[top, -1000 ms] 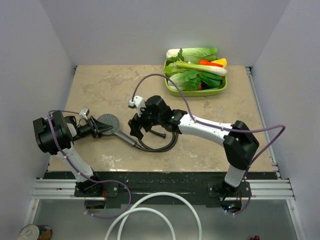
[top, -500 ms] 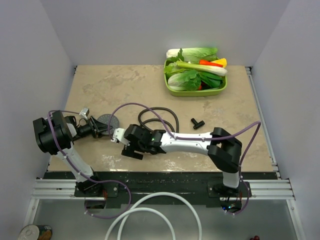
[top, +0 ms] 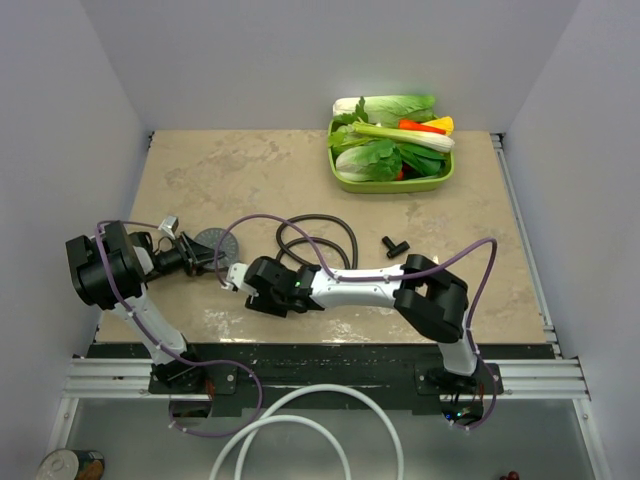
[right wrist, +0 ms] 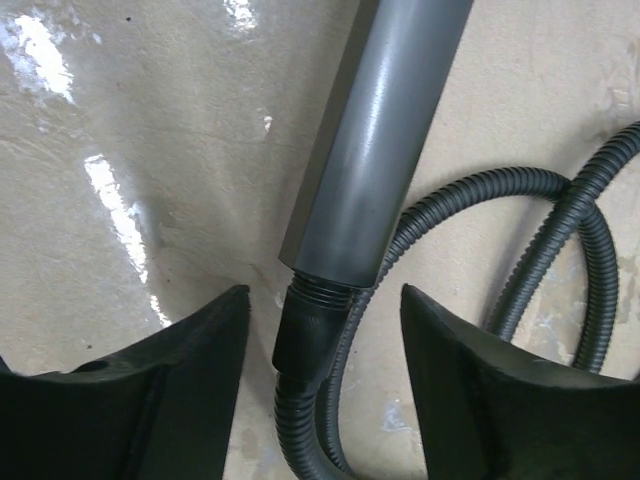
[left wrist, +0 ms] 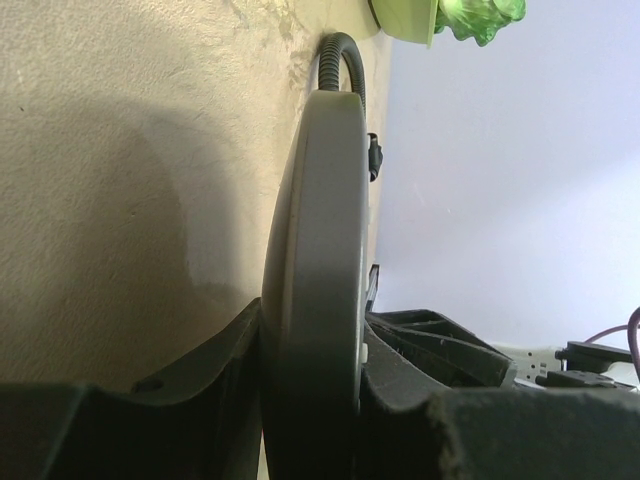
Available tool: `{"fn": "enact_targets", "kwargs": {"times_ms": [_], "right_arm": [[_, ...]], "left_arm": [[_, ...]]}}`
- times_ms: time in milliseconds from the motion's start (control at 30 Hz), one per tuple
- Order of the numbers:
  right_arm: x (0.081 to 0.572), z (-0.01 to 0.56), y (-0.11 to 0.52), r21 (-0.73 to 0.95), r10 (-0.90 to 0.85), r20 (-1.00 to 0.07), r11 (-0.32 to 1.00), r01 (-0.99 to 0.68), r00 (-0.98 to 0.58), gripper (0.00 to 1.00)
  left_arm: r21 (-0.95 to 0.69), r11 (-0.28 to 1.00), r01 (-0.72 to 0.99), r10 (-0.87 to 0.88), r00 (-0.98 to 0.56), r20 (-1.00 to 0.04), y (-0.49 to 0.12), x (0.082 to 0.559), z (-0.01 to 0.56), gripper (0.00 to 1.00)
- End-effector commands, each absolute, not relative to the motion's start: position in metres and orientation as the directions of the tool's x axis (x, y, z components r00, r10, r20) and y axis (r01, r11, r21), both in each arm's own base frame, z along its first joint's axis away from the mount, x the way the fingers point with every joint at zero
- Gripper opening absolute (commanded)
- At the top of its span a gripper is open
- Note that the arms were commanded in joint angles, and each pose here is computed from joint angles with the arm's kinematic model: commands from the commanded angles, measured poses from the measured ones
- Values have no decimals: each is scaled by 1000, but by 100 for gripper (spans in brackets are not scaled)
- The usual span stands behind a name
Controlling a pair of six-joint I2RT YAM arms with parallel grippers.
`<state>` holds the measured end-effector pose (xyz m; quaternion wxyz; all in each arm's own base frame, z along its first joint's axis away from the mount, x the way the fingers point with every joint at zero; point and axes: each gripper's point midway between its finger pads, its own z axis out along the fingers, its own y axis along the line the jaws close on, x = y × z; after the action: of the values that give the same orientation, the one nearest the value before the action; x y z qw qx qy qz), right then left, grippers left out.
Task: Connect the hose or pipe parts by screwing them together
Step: Install the bathroom fixture on the pipeline.
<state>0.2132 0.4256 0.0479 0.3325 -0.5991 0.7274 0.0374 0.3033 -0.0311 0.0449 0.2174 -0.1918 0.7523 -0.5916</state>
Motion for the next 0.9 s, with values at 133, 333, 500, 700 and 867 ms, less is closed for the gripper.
{"fn": "enact_targets", "kwargs": {"times_ms": [133, 333, 500, 700, 867], "right_arm": [[223, 73, 452, -226, -748, -652, 349, -909, -126, 28], [218, 76, 461, -125, -715, -681, 326, -937, -158, 0], [210, 87, 471, 50, -644, -730, 283, -958, -228, 0], [192, 117, 482, 504, -474, -744, 64, -861, -470, 0], [177, 130, 484, 683, -427, -688, -110, -722, -587, 4]], "left_arm": [[-982, 183, 47, -527, -839, -138, -32, 300, 67, 0], [-981, 184, 57, -526, -838, -147, -32, 300, 69, 0], [-981, 184, 60, -523, -839, -150, -32, 300, 70, 0], [-981, 184, 67, -516, -842, -154, -34, 300, 71, 0], [-980, 183, 79, -506, -847, -163, -36, 299, 73, 0]]}}
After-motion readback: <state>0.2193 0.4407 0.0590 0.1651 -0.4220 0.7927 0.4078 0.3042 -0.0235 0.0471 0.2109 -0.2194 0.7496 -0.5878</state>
